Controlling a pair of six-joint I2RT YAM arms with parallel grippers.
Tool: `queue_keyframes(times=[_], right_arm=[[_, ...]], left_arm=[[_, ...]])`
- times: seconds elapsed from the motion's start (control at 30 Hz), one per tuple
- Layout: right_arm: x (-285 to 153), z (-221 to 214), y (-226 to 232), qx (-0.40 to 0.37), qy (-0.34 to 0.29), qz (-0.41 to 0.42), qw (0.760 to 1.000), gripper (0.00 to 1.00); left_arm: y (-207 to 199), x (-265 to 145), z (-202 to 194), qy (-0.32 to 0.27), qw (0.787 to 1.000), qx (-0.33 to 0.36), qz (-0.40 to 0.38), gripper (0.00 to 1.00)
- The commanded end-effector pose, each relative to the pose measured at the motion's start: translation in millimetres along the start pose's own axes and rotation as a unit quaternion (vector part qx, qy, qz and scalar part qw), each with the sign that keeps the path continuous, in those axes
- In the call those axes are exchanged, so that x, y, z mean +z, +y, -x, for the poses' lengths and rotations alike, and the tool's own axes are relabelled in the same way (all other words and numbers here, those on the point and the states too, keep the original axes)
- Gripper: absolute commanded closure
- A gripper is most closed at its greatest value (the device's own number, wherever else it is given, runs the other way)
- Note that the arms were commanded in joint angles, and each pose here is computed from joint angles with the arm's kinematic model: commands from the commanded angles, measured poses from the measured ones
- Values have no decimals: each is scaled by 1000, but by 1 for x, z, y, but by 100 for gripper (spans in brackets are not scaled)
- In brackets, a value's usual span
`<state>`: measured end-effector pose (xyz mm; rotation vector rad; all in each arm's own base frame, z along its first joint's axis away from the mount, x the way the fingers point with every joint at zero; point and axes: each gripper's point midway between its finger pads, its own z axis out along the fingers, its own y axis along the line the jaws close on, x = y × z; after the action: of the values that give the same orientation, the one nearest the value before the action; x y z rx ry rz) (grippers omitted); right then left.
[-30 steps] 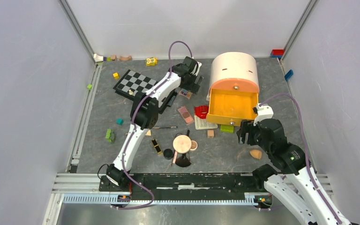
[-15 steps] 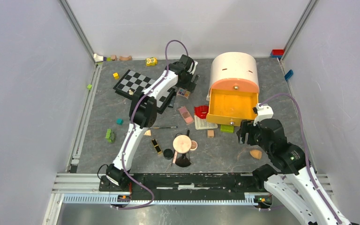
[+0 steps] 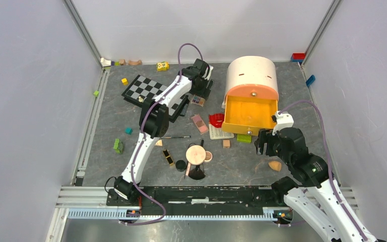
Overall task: Organize the makeup
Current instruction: Pick up the makeup from the center of the board.
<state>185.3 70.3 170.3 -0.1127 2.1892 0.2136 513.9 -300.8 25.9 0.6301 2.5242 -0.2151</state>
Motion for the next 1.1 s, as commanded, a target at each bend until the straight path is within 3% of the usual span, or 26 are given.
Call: queue_keyframes(times=[0.0, 0.3, 0.53, 0.77, 1.07], right_arm=[[-3, 11, 1, -2, -23, 3, 1000, 22], [-7, 10, 1, 4, -26, 6, 1000, 22], [-10, 12, 0, 8, -31, 4, 999, 22], [-16, 19, -5, 15, -43, -10, 999, 22], [-37, 38, -24, 38, -74, -59, 995, 22]], left_arm=[[-20, -31, 12, -7, 999, -37, -36, 47], [-18, -102, 48, -95, 993, -60, -26, 50], [-14, -146, 50, -120, 990, -67, -7, 52], [-17, -220, 46, -162, 982, -96, 32, 55], [-102, -311, 37, -226, 967, -119, 10, 51]])
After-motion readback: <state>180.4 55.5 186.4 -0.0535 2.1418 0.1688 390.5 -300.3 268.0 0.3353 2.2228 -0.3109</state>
